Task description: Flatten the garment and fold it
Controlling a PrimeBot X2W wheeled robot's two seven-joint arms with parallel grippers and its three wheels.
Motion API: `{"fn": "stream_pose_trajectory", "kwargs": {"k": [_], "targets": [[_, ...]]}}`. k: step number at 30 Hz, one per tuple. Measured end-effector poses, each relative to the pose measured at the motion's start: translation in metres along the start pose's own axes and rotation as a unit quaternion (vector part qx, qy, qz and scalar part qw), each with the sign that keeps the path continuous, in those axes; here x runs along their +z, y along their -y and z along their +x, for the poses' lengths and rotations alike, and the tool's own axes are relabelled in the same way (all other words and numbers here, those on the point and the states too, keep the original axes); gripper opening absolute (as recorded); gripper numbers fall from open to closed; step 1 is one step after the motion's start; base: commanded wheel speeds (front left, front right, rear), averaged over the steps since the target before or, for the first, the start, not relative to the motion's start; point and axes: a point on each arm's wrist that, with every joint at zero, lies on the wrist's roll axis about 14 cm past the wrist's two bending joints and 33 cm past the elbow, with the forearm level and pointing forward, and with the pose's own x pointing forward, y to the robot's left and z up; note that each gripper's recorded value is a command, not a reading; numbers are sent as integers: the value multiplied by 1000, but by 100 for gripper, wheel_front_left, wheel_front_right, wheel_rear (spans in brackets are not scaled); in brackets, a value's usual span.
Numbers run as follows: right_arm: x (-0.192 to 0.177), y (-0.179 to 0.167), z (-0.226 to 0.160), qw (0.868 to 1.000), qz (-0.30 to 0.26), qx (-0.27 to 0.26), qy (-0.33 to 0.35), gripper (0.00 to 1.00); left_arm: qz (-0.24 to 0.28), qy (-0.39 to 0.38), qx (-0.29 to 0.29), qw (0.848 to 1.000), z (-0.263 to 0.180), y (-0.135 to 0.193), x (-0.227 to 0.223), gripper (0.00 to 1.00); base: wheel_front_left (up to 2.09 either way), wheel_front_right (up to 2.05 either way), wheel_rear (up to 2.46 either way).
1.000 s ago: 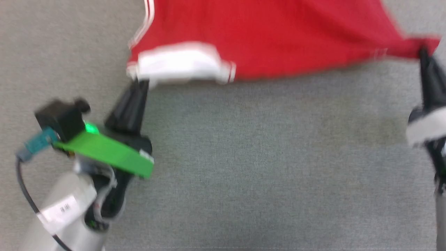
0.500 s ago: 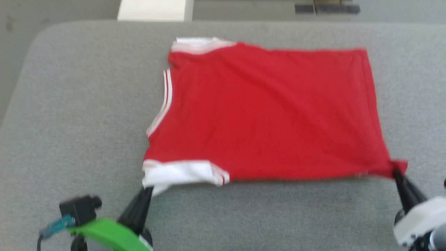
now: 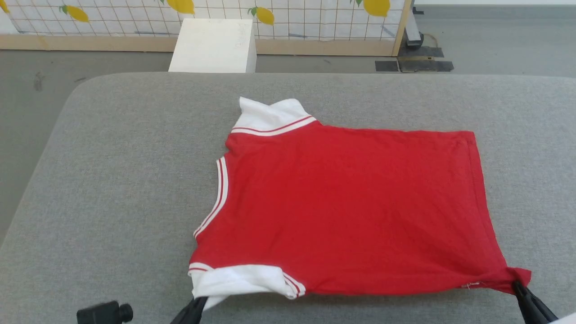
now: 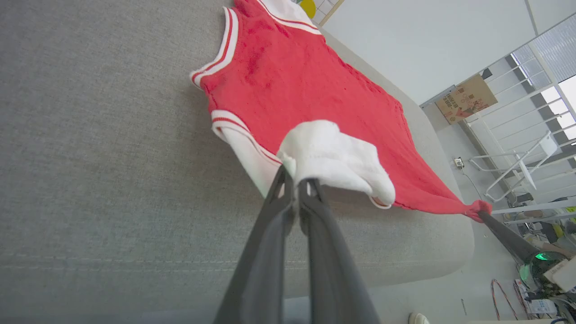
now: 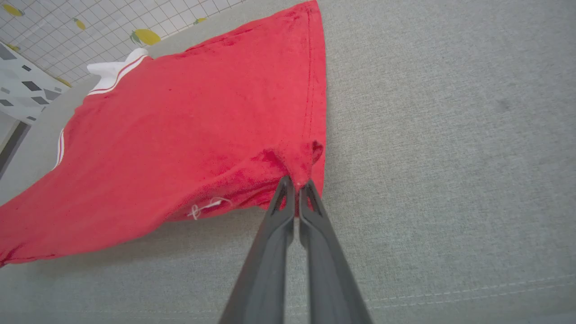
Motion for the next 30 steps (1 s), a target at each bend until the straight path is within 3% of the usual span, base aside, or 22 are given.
{"fn": "stream_pose_trajectory", "kwargs": {"k": [7, 17, 24, 30], "targets": [[6, -1, -4, 1000, 1, -3, 7, 0, 4, 21, -2, 1000, -4, 5, 10, 0, 0, 0, 0], [58, -28, 59, 997, -60, 32, 41, 0, 98, 9, -54, 994, 77, 13, 45, 0, 0, 0, 0], [53, -24, 104, 997, -75, 30, 12, 0, 103, -11, -38, 994, 128, -15, 49, 0, 0, 0, 0], [30, -8, 131, 996, -80, 13, -34, 0, 102, -54, -17, 993, 157, -45, 25, 0, 0, 0, 0]]}}
